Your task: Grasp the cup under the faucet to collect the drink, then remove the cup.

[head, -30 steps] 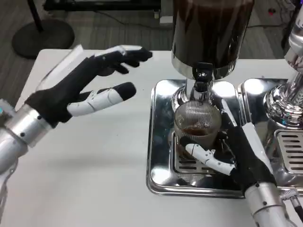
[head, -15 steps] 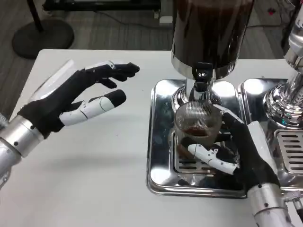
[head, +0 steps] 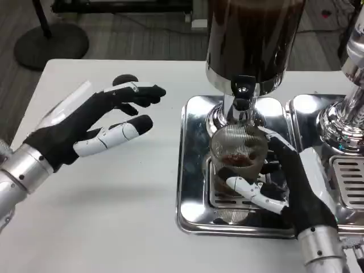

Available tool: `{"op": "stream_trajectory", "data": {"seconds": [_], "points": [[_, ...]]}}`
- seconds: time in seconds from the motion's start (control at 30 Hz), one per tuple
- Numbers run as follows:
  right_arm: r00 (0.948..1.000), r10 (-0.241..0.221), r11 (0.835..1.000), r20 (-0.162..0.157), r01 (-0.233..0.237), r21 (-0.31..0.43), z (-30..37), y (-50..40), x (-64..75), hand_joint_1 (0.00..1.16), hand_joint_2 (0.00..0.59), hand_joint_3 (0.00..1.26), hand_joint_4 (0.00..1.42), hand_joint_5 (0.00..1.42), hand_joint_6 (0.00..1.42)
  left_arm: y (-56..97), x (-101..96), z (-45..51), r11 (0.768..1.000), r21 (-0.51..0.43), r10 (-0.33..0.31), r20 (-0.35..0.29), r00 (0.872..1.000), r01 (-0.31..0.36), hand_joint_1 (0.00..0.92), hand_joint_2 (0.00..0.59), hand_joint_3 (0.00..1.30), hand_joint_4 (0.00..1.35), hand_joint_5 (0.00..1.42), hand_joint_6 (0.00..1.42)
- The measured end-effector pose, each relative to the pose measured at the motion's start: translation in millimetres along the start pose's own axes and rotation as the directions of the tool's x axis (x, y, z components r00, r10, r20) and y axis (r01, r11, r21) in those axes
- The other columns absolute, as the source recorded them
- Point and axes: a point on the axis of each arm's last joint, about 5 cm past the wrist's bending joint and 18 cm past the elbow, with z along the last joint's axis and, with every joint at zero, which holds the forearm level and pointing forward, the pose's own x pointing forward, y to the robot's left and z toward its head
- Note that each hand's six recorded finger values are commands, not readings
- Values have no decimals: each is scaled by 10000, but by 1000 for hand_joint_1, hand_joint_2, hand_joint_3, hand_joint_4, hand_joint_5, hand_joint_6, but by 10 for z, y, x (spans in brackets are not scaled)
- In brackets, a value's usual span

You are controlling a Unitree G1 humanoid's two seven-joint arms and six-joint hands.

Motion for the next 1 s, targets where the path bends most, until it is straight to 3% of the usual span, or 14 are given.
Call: {"op": "stream_trajectory", "data": {"seconds": [0.77,1.0], "points": [[9957,-917,9957,-128,918,146,-42,19,-102,679,191,470,459,570,687,-147,25,-42,9960,-159,-878,-224,9959,875,0,133,256,260,262,367],[9915,-1286,9916,-213,1288,75,-60,-17,-122,679,193,478,460,584,703,-186,40,-34,9937,-146,-1111,-56,9938,1110,0,135,255,257,259,367]]}}
